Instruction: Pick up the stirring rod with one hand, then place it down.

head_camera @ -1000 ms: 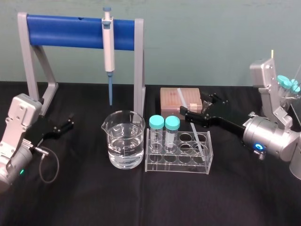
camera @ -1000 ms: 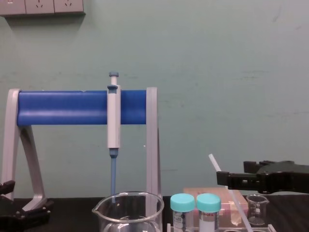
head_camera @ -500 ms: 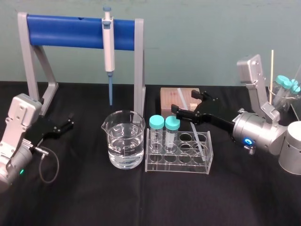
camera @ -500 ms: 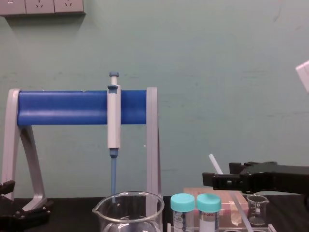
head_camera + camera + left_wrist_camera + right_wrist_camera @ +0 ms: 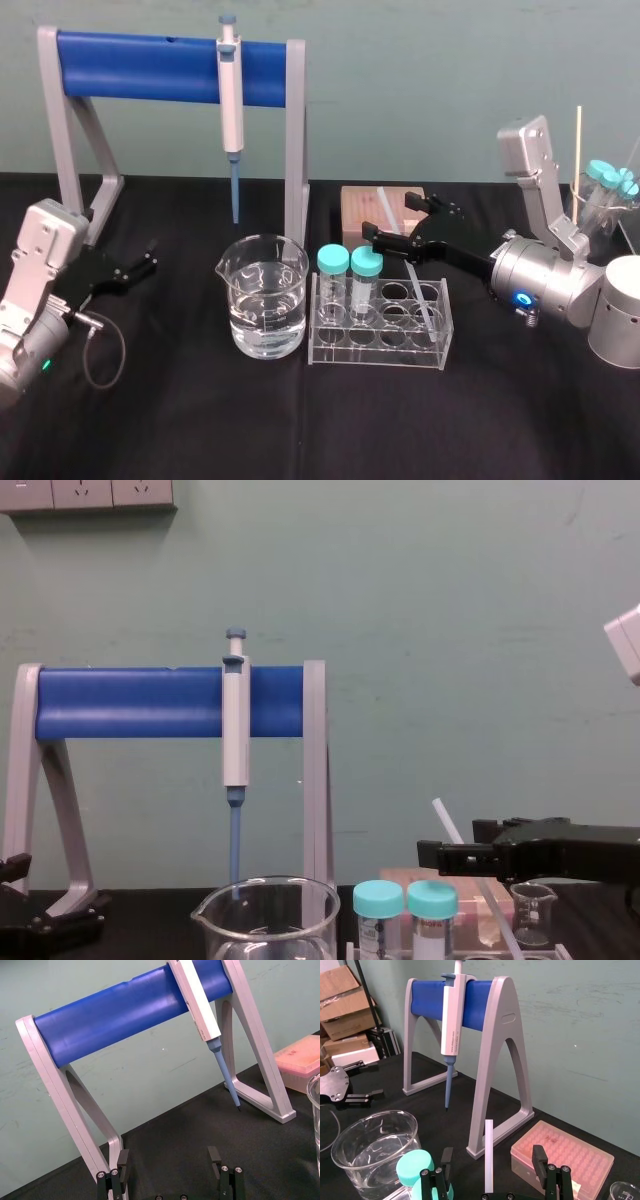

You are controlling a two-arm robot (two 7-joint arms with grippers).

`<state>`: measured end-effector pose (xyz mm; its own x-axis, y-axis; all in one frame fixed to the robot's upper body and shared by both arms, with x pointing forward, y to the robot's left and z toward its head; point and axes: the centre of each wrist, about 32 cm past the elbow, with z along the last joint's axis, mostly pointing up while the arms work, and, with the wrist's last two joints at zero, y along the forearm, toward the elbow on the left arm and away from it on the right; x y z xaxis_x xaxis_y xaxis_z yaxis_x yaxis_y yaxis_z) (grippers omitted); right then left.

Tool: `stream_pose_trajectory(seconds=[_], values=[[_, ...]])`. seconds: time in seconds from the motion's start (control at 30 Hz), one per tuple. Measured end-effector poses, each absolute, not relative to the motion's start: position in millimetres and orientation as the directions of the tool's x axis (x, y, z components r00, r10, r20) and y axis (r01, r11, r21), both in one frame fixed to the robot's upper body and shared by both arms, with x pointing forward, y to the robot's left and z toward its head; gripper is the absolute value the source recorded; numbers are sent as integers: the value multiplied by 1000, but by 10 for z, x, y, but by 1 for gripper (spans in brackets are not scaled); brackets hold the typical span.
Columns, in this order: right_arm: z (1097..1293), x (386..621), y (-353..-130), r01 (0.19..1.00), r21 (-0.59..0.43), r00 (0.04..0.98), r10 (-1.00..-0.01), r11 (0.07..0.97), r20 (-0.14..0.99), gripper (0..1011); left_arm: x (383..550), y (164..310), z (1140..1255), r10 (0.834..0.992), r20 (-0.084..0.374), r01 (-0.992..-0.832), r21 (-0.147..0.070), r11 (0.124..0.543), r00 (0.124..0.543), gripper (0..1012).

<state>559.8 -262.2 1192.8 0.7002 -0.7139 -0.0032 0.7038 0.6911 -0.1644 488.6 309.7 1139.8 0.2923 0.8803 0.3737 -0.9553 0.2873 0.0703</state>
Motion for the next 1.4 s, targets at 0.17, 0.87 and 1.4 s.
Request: stream_pose_trajectory(seconds=[0.17,0.87,1.4], values=[[11929,5598,-2624,704,-164,700,-714,691,-3,956,4886,3097,11398,880,374,-955,70,287,292,1000],[11931,5597,-2626,705,-162,699,-715,690,-4,347,4886,3097,11398,880,374,-955,70,287,292,1000],[11931,5597,-2626,705,-162,699,-715,690,-5,71,4886,3097,11398,880,374,-955,70,287,292,1000]])
